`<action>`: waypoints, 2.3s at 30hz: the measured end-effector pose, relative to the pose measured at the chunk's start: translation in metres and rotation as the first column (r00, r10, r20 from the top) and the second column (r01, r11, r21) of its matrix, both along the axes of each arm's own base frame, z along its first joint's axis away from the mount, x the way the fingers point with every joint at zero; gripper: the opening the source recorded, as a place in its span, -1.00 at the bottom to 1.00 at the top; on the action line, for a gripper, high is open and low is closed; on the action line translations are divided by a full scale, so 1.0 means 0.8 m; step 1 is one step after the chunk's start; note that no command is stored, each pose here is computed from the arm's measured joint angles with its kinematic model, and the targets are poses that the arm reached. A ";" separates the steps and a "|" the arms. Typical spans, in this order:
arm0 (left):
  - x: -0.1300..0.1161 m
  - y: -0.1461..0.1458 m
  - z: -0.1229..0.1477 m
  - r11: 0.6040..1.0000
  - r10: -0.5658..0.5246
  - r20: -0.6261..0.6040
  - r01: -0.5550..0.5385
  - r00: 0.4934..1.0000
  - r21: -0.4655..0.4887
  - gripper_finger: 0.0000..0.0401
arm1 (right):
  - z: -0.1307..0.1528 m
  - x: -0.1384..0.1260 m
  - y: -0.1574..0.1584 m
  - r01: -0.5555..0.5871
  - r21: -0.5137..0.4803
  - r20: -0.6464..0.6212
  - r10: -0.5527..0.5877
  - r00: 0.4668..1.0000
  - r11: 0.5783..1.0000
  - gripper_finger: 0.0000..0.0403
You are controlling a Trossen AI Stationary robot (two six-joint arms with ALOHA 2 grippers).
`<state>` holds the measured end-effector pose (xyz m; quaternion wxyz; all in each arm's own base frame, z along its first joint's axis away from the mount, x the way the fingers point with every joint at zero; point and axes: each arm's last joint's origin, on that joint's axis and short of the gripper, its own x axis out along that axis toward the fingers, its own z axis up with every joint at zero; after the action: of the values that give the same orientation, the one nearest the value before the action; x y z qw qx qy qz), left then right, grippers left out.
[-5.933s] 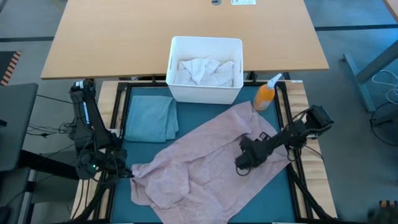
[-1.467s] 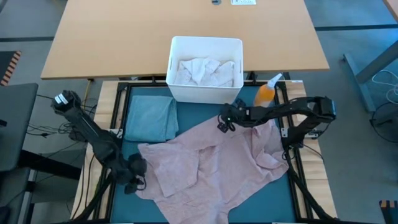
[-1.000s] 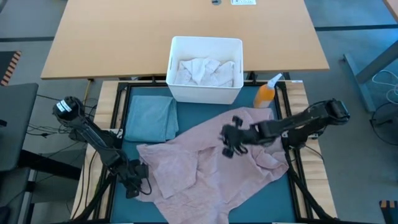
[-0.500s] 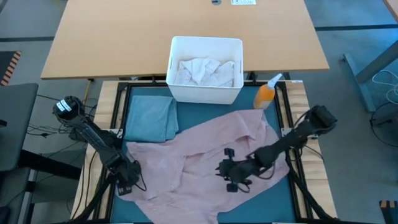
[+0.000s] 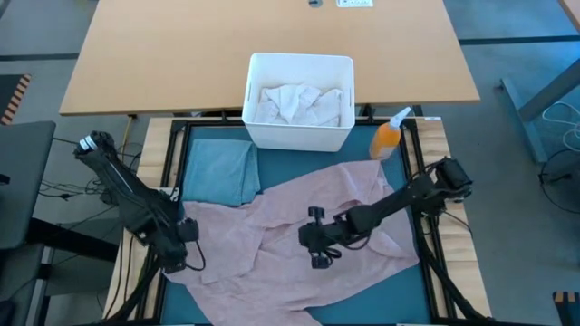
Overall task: Fold Laundry from Bin
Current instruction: Fold the pink shirt
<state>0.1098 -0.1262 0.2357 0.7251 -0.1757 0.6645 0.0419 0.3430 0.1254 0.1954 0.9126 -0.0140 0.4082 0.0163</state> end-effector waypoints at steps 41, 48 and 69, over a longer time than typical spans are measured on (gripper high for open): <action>0.029 -0.068 -0.122 0.985 -0.095 -0.176 0.118 0.980 0.126 -0.99 | -0.050 -0.156 -0.145 0.577 -0.427 -0.561 -0.705 0.434 0.696 -0.86; 0.017 -0.056 -0.104 0.979 -0.103 -0.147 0.127 0.984 0.160 -1.00 | -0.028 -0.145 -0.127 0.558 -0.305 -0.680 -0.587 0.440 0.772 -0.82; 0.007 -0.044 -0.059 0.991 -0.067 0.105 0.054 0.992 0.123 -1.00 | -0.080 -0.174 -0.210 0.733 -0.448 -0.474 -0.831 0.290 0.511 -0.89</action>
<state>0.1158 -0.1618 0.1886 0.7704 -0.1135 0.6254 0.0500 0.2040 -0.0422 0.1314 0.5980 0.1283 0.6451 -0.4580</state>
